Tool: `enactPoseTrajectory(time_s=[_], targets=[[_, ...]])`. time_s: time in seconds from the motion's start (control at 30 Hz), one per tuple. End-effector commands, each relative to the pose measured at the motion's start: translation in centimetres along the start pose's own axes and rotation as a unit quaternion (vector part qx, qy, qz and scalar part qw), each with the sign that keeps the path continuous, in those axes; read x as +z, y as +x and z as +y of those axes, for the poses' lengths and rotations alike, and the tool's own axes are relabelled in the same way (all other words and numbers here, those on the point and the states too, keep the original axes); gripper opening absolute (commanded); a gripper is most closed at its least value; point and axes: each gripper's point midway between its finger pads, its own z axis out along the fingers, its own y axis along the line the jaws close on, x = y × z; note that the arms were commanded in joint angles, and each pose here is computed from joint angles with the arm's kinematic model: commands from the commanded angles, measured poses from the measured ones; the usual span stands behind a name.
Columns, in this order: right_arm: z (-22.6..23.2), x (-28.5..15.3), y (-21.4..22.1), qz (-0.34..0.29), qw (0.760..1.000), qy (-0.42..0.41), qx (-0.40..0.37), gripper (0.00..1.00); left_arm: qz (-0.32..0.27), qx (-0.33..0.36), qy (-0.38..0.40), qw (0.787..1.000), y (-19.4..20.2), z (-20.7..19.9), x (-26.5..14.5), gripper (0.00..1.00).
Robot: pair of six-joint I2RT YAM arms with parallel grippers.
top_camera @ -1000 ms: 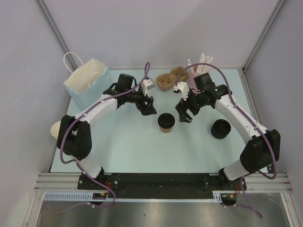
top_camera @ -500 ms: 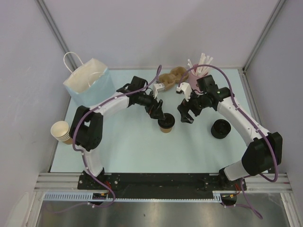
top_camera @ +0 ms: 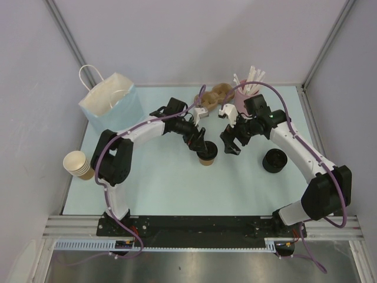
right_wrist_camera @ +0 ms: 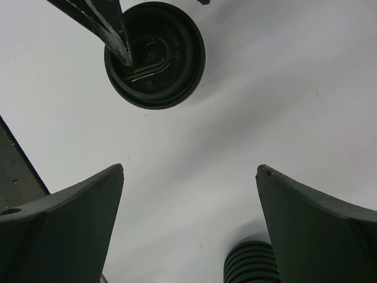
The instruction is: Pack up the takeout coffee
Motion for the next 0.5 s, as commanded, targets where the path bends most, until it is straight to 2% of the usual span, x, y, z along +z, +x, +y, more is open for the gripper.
enactPoseTrajectory(time_s=[0.0,0.13,0.23,0.27,0.47], targets=[[0.2,-1.0,-1.3,-0.027,0.999,0.011,-0.022,0.98,-0.010,0.009,-0.001,1.000,-1.6,0.3,0.5,0.98],[0.3,-1.0,-1.3,-0.027,0.999,0.008,-0.022,0.96,-0.005,0.005,-0.002,1.000,-1.3,0.7,0.9,0.92],[0.4,-0.8,-1.2,-0.026,0.999,0.003,-0.022,0.95,0.001,-0.002,0.003,1.000,-0.8,0.8,1.2,0.82],[0.6,-0.7,-1.2,-0.026,0.999,-0.001,-0.023,0.95,0.004,-0.006,0.005,1.000,-0.5,0.9,1.4,0.75],[1.1,0.8,-1.3,-0.036,0.999,-0.035,-0.006,0.92,0.022,-0.017,0.015,1.000,1.2,1.1,2.0,0.60]])
